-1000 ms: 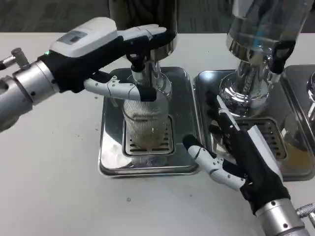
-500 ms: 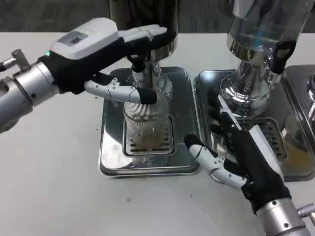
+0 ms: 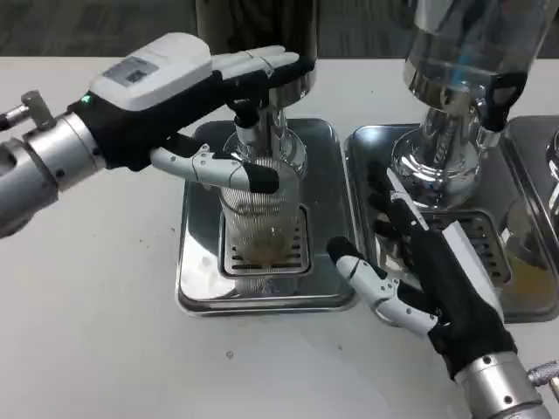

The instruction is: Grasp the cup under the faucet to collect the drink, then remove the cup.

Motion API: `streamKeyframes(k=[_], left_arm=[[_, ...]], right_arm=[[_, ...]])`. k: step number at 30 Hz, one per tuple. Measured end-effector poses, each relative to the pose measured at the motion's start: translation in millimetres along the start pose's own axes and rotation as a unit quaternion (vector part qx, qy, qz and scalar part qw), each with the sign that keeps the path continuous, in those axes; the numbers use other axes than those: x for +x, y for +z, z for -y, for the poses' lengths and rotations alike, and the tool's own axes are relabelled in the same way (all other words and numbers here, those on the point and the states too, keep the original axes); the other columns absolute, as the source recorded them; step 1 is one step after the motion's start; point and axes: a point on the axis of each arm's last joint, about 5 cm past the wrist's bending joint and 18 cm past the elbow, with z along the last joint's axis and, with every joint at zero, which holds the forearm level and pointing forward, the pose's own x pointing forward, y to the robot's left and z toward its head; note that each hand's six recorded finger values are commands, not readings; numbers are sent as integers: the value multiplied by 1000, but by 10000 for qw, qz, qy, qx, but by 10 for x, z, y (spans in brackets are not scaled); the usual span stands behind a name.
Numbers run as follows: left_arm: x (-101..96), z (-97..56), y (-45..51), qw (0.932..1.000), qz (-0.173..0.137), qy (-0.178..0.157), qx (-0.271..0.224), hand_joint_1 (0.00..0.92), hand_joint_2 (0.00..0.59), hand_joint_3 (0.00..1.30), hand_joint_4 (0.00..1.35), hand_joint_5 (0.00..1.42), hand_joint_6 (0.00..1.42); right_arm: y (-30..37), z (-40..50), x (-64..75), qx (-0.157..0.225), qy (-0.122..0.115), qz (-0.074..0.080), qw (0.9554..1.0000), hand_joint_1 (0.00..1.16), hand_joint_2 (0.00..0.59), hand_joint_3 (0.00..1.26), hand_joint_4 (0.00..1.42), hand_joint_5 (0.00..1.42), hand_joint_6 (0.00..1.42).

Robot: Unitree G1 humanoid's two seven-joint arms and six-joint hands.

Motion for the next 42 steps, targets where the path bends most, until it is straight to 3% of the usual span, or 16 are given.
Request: streamKeyframes(k=[27,36,42], left_arm=[[-3,18,6,9998,45,24,213,0,45,124,0,21,107],[-3,18,6,9998,48,27,209,0,45,124,0,21,107],[-4,18,6,9998,46,28,207,0,48,129,0,21,108]], right_arm=[[-24,-4,56,-80,71,-6,9999,492,301,25,22,50,112],[14,-21,127,-151,149,197,9996,492,301,25,22,50,112],[-15,-26,151,-153,178,143,9996,492,301,25,22,50,112]])
